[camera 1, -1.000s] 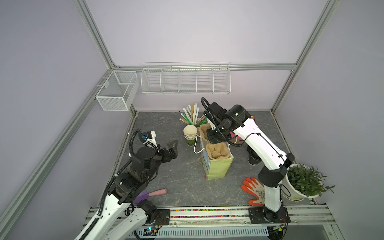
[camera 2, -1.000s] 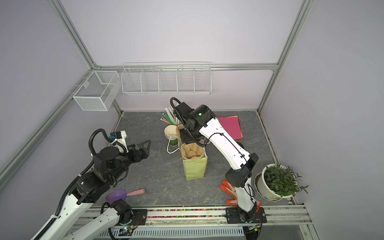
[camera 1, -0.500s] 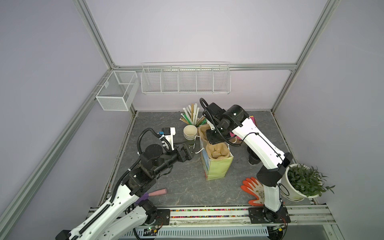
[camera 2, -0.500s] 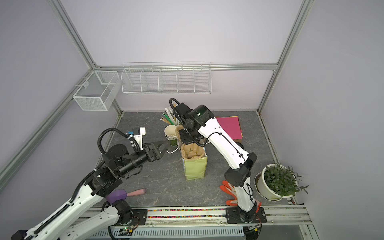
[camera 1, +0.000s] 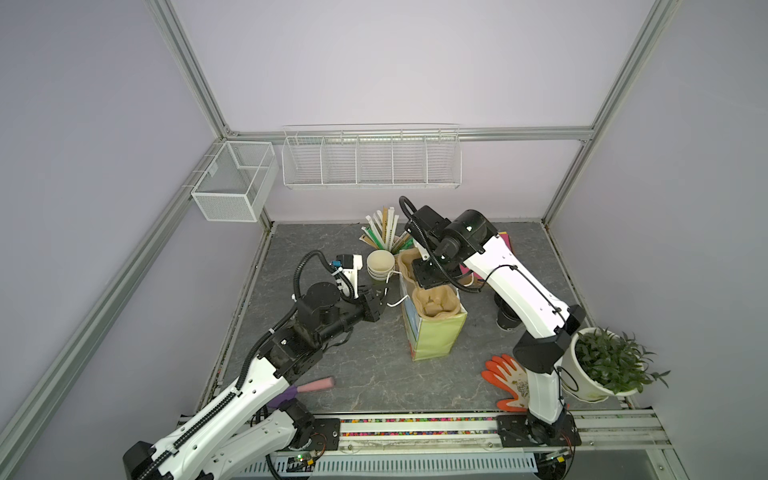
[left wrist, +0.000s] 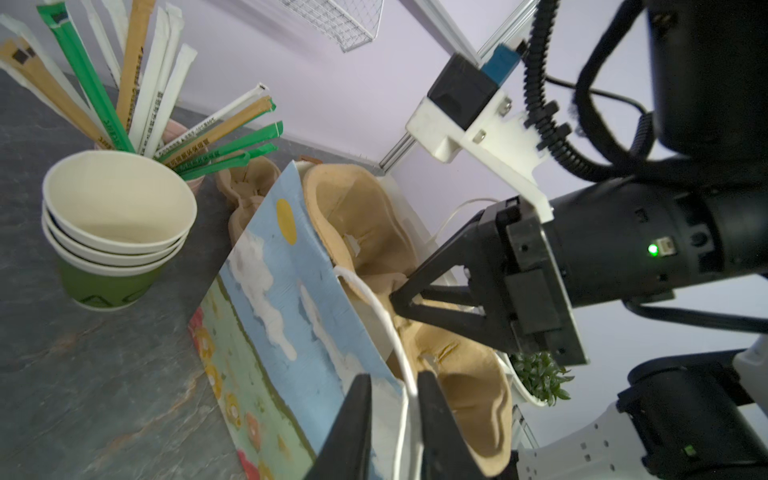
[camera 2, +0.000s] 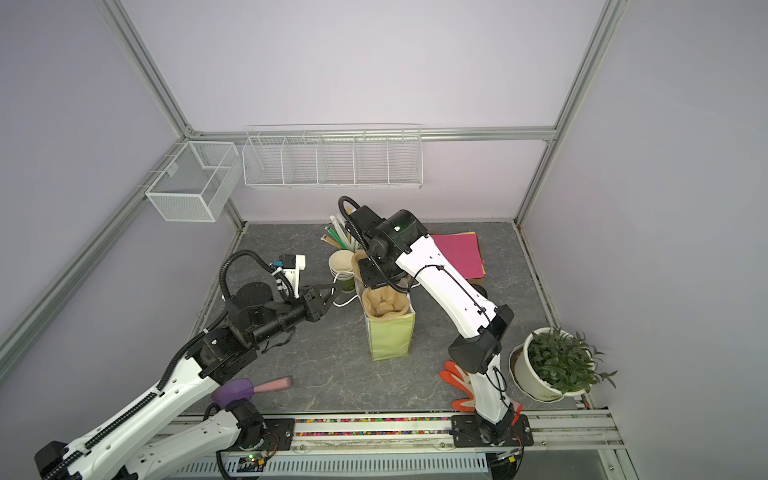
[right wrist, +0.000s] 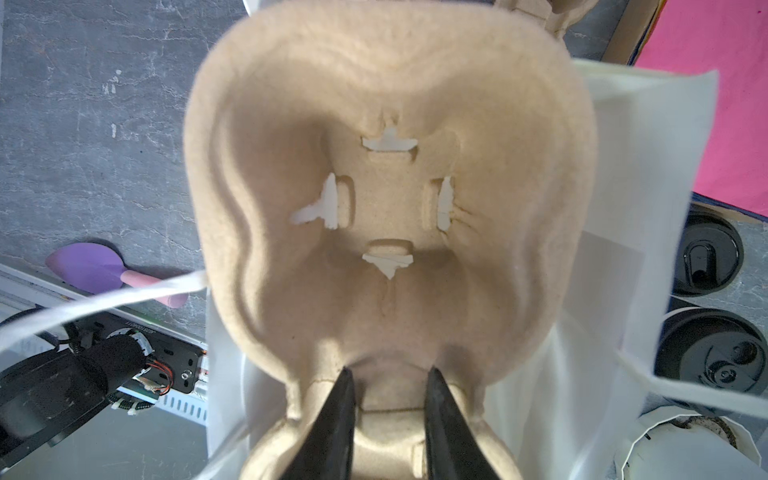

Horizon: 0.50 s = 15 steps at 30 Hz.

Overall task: Pack the takeout coffee
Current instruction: 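Reach the left gripper to the bag's nearer handle and grasp it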

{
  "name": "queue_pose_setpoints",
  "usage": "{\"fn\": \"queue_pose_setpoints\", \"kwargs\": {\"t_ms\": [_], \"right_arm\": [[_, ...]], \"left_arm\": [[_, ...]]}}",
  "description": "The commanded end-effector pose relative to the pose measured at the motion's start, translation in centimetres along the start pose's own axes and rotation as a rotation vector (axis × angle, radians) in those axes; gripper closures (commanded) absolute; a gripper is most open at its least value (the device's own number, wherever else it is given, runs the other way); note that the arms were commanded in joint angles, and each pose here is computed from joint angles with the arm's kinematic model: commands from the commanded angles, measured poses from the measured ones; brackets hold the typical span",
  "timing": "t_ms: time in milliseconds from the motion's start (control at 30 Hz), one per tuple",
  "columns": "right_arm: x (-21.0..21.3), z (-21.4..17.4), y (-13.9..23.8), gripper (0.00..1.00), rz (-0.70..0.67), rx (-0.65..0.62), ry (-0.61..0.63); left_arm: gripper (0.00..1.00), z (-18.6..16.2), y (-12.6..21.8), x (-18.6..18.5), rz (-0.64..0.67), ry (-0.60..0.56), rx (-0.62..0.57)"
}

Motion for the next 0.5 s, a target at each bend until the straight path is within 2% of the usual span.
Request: {"fn": "queue_pose_setpoints", "kwargs": {"t_ms": [0, 33, 467], "right_arm": [[-0.2, -0.6, -0.4, 0.72, -0.022, 0.035, 0.011], [-0.2, -0.6, -0.4, 0.72, -0.025, 0.034, 0.011], [-1.2, 0.1, 0.6, 0.71, -0.034, -0.037, -0.051]], "left_arm": [[0.98, 0.2, -0.1, -0.4, -0.003, -0.008, -0.001], [1.00, 0.2, -0.1, -0.4, -0.002, -0.008, 0.001], [1.00, -1.4, 0.9, 0.7, 0.046, 0.023, 0.012]]}}
Point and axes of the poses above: each gripper's point midway between its finger pads, its own y axis back along the fingers, its own x axis along the line the jaws close on, z = x × y, the point moved 4 cm from there along y, back along the fingers, and after that the axes turned 12 degrees about y, right-handed, at the moved point
